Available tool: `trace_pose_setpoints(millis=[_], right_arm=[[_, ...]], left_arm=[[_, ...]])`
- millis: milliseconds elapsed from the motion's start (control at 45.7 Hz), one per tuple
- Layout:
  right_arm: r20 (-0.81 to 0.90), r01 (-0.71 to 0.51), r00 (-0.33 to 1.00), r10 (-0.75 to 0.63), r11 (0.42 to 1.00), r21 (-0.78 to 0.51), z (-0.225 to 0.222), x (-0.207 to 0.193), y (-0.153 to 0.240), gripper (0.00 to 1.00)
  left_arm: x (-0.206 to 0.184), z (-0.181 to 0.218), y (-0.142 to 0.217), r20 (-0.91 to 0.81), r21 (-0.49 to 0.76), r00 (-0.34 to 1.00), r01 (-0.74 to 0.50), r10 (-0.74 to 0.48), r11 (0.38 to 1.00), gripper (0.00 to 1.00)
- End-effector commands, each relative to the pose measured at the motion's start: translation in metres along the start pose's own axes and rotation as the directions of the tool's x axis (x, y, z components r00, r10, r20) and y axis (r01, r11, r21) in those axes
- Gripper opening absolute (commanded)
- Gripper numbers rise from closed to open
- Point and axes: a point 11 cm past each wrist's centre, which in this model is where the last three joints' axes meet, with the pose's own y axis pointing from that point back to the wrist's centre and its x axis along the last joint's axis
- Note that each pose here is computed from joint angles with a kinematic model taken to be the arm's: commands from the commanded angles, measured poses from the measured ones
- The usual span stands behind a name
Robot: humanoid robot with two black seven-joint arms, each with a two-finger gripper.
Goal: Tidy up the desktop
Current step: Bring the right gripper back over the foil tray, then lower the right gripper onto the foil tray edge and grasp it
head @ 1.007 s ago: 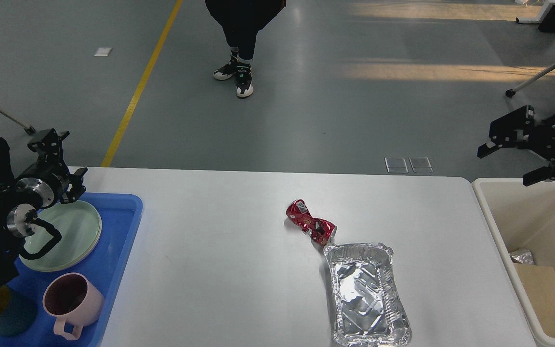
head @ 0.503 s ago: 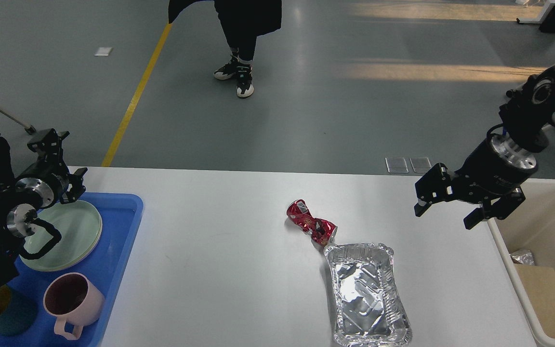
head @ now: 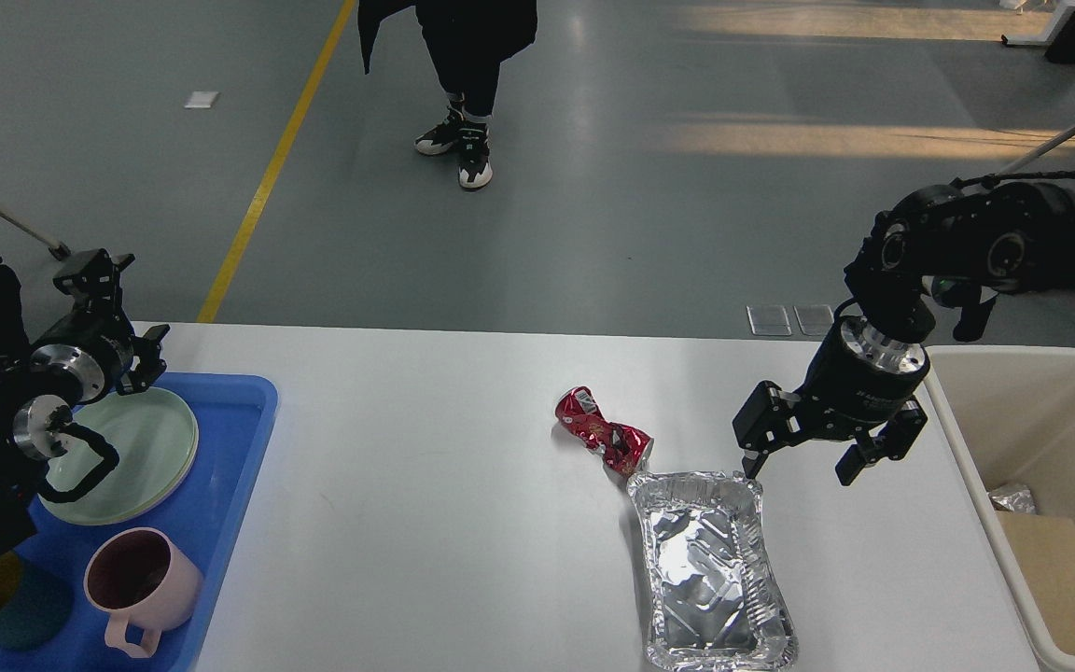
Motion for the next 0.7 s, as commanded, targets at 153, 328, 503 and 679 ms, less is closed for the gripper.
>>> trace_pose_setpoints(millis=[153,328,503,679], right_arm=[[0.028,-0.002,1.000,0.003,1.000,-0.018,0.010,0.009,-0.023,1.00],[0.049,0.017,0.999,-0.016,0.999,-0.029,0.019,0.008,-0.047,1.00],[0.053,0.027,0.998,-0.025,0.999,-0.044,0.019,0.010,-0.070,1.00],[0.063,0.040,0.997,-0.036,0.998,-0.050,0.022,0.008,-0.090,1.00]], left_arm=[[0.000,0.000,0.000,0.000,0.000,1.000,0.001,-0.001,1.000,0.96],[0.000,0.000,0.000,0.000,0.000,1.000,0.001,-0.001,1.000,0.96],[0.000,0.000,0.000,0.000,0.000,1.000,0.001,-0.001,1.000,0.96],[0.000,-0.001,0.000,0.000,0.001,1.000,0.000,0.000,1.000,0.96]])
